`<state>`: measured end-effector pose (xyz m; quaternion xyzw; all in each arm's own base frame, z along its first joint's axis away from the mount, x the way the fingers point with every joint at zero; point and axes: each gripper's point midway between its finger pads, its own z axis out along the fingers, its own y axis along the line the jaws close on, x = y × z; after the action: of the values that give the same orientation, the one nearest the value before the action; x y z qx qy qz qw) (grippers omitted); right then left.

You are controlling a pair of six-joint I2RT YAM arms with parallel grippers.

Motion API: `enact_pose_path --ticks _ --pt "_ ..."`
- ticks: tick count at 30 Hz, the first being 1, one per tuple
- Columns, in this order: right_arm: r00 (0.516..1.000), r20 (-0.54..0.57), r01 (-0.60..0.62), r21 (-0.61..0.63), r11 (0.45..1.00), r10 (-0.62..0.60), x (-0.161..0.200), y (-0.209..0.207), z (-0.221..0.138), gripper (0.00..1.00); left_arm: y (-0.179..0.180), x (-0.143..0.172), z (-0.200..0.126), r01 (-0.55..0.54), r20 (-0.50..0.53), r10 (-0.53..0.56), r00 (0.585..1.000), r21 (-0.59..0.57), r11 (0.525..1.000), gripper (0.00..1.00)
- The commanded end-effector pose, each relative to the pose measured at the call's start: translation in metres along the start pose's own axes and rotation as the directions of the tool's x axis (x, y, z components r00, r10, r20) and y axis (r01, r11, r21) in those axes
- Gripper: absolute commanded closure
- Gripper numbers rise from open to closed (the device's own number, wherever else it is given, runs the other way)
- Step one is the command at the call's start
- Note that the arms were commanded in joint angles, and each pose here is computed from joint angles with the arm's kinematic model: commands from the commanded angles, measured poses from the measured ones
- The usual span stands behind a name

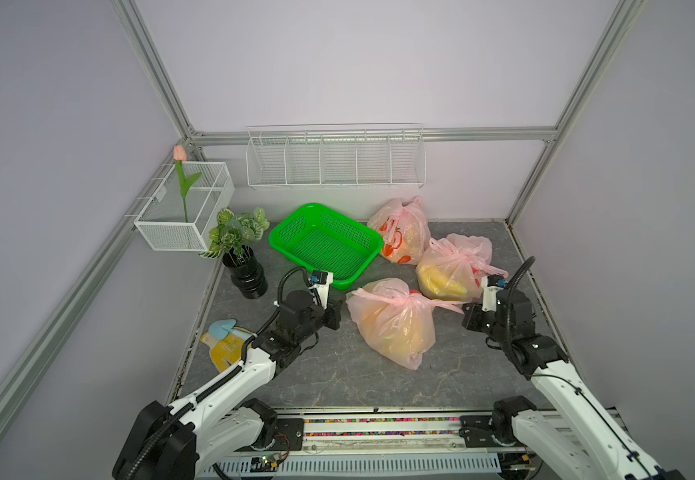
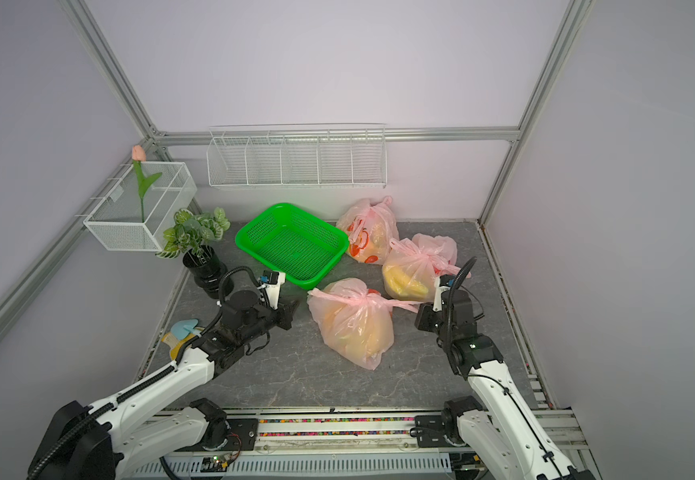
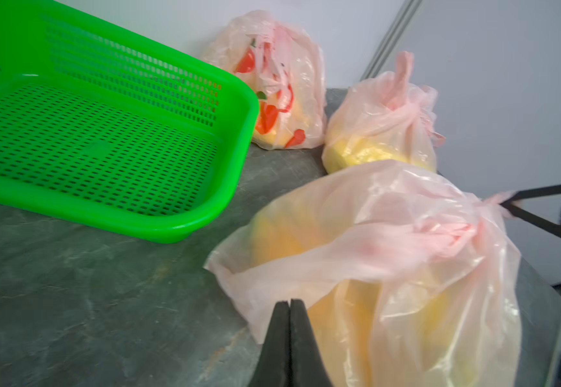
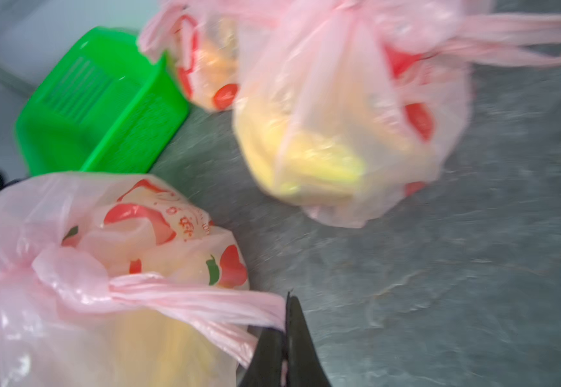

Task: Place the banana into a plastic bag & tie a knot
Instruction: Tie the plastic bag at the center of the board.

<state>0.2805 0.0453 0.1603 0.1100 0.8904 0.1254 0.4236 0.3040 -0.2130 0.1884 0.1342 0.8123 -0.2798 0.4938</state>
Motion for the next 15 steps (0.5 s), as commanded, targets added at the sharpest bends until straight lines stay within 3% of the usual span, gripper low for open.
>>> enact_pose_path --ticks 1,4,8,12,13,15 --pt "0.998 0.054 -0.039 0.202 0.979 0.029 -0.018 -0.047 -0.006 0.93 0.018 -0.035 0.018 0.034 0.052 -0.029 0.998 -0.091 0.995 1.00" --pt "0.993 0.071 -0.108 0.187 0.976 0.096 -0.025 -0.060 -0.006 0.93 0.013 -0.045 0.039 0.033 0.039 -0.030 0.999 -0.070 0.997 1.00" --pt "0.990 0.075 -0.128 0.101 0.987 0.121 -0.029 -0.049 0.001 0.93 -0.010 -0.058 0.060 0.010 0.011 -0.010 1.000 0.051 0.999 1.00" --pt "0.990 0.041 -0.131 0.004 0.991 0.131 -0.024 -0.032 0.007 0.93 -0.026 -0.058 0.058 0.006 -0.012 -0.005 1.000 0.101 0.995 1.00" --pt "0.991 0.040 -0.128 -0.008 0.992 0.129 -0.022 -0.029 0.007 0.93 -0.029 -0.055 0.055 -0.005 -0.023 0.008 1.000 0.095 0.995 0.97" --pt "0.992 0.045 -0.118 -0.030 0.993 0.119 -0.020 -0.024 0.004 0.93 -0.040 -0.045 0.044 -0.053 -0.053 0.057 0.997 0.069 0.996 0.81"
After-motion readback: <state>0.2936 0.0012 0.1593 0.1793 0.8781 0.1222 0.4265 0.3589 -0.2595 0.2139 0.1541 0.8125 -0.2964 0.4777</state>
